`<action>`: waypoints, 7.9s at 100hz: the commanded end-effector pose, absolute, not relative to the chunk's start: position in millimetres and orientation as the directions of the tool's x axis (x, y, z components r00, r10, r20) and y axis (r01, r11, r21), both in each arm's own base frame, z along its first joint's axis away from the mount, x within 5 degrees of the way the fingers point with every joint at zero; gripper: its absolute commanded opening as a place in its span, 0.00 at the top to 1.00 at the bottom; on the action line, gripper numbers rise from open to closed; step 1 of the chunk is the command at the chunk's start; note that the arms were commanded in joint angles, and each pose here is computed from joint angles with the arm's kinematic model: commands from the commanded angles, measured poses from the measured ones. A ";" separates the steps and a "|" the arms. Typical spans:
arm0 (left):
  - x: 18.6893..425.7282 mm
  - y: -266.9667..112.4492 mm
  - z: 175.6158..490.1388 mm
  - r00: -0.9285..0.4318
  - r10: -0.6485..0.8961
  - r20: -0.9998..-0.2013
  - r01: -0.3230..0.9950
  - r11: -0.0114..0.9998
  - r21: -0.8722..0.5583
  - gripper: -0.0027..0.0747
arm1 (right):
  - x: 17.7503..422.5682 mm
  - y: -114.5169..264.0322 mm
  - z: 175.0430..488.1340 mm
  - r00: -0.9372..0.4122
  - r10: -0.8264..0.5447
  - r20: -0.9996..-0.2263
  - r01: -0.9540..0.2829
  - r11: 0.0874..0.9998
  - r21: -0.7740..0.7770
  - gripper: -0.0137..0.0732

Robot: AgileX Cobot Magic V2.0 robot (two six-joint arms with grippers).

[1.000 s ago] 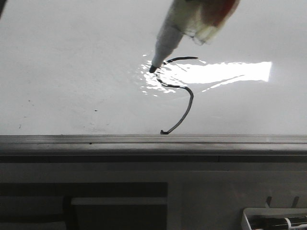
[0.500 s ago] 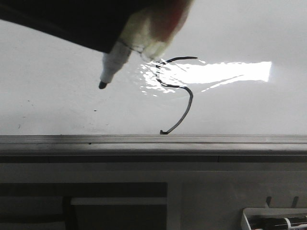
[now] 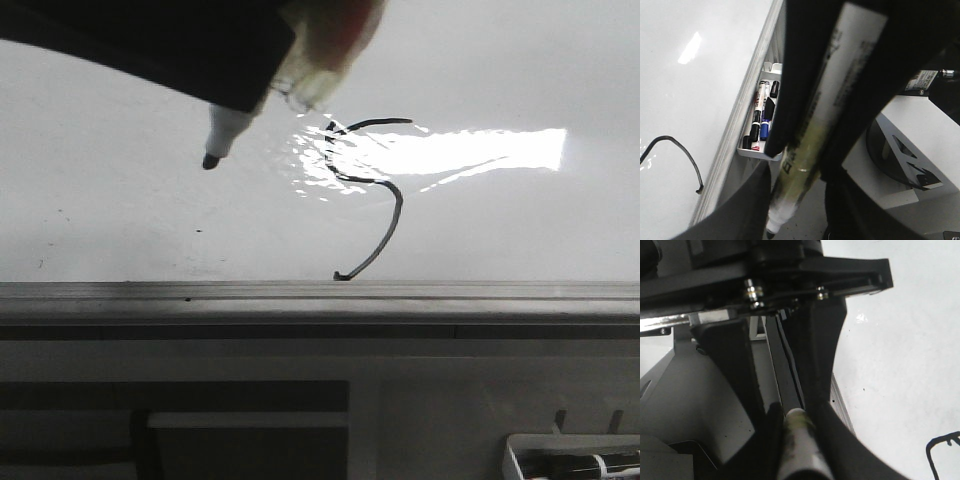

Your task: Write number 5 on whiteboard

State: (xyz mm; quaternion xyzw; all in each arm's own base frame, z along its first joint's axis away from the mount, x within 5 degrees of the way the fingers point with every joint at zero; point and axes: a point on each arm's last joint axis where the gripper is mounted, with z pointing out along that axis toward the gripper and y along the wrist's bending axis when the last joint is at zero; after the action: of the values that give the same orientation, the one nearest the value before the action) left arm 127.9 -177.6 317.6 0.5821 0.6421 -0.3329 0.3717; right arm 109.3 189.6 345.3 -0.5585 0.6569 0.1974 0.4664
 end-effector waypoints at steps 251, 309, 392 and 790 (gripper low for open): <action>176.3 -160.9 292.9 -0.486 0.012 -0.874 0.574 0.759 -0.309 0.99 | 90.8 105.1 411.7 0.098 -0.275 -0.957 -0.781 0.574 -0.245 0.92; 181.7 -196.5 258.6 -0.525 -0.076 -0.847 0.403 0.855 -0.326 0.99 | 94.4 107.1 384.3 0.034 -0.280 -0.959 -0.783 0.588 -0.200 0.91; 194.3 -198.7 237.9 -0.529 -0.072 -0.845 0.311 0.911 -0.272 0.82 | 95.2 107.0 386.7 0.048 -0.260 -0.964 -0.776 0.598 -0.200 0.91; 52.4 -13.6 186.8 -0.125 0.036 -0.991 0.228 0.974 0.007 0.99 | 58.4 56.3 284.3 0.116 -0.205 -0.972 -0.683 0.694 -0.228 0.91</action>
State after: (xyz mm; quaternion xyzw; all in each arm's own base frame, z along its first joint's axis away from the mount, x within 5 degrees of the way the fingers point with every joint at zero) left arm 52.2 -14.5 185.4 0.0998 0.7698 -0.0710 0.6264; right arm 56.5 57.1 268.0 -0.3727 0.6643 0.1749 0.6239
